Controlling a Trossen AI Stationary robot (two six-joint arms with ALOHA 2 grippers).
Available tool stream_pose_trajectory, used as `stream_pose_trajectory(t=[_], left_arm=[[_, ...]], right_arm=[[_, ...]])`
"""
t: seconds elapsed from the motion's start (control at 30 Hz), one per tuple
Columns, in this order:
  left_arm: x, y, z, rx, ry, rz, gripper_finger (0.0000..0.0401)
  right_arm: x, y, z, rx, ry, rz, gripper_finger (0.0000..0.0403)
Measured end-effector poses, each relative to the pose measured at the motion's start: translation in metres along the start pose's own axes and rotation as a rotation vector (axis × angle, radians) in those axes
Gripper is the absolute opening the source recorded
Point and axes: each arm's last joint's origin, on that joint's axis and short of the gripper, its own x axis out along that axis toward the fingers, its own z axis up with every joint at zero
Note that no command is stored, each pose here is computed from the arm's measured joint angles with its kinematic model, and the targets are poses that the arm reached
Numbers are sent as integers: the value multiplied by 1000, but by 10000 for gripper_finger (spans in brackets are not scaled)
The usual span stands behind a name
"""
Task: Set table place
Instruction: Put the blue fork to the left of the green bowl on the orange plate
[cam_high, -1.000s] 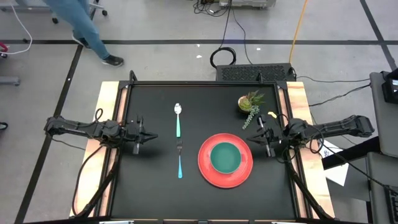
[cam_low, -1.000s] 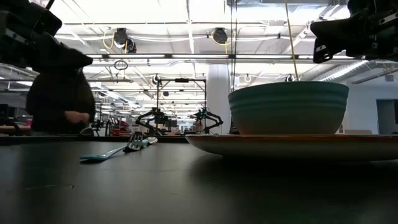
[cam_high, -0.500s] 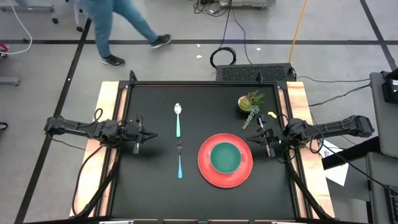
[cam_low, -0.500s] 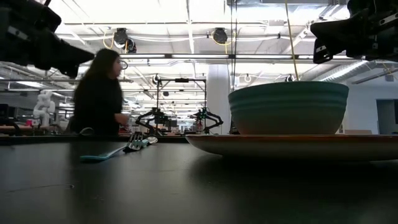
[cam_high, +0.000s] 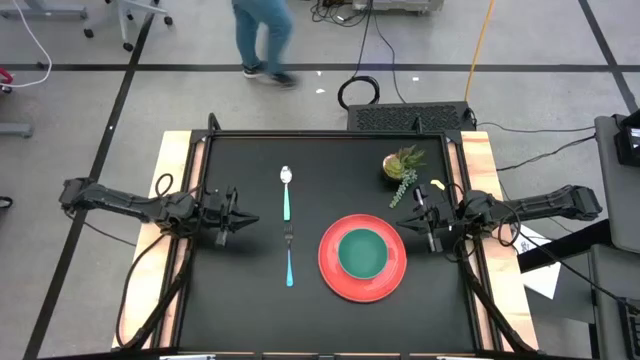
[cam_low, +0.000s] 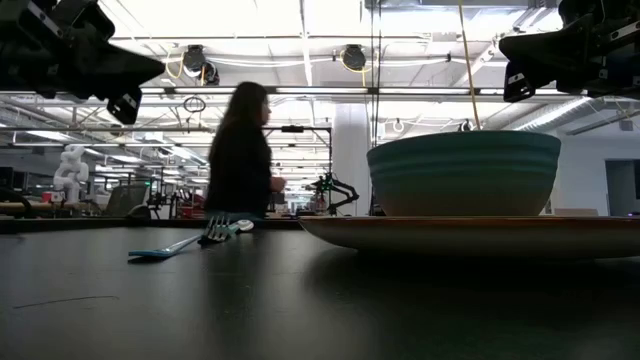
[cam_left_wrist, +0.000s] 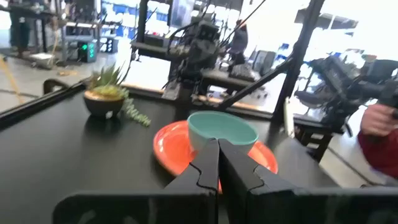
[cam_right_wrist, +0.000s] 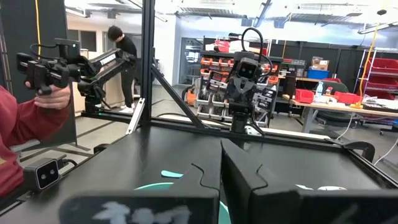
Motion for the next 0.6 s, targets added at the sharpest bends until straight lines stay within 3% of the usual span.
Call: stream_pose_trajectory(t=[0.27, 0.6], left_arm=[[13, -4, -3, -6, 6, -119, 10], [40, -16, 11, -47, 60, -146, 10]], right_arm=[[0, 0, 0, 0, 0, -1, 0], [0, 0, -2, -1, 21, 1, 0]])
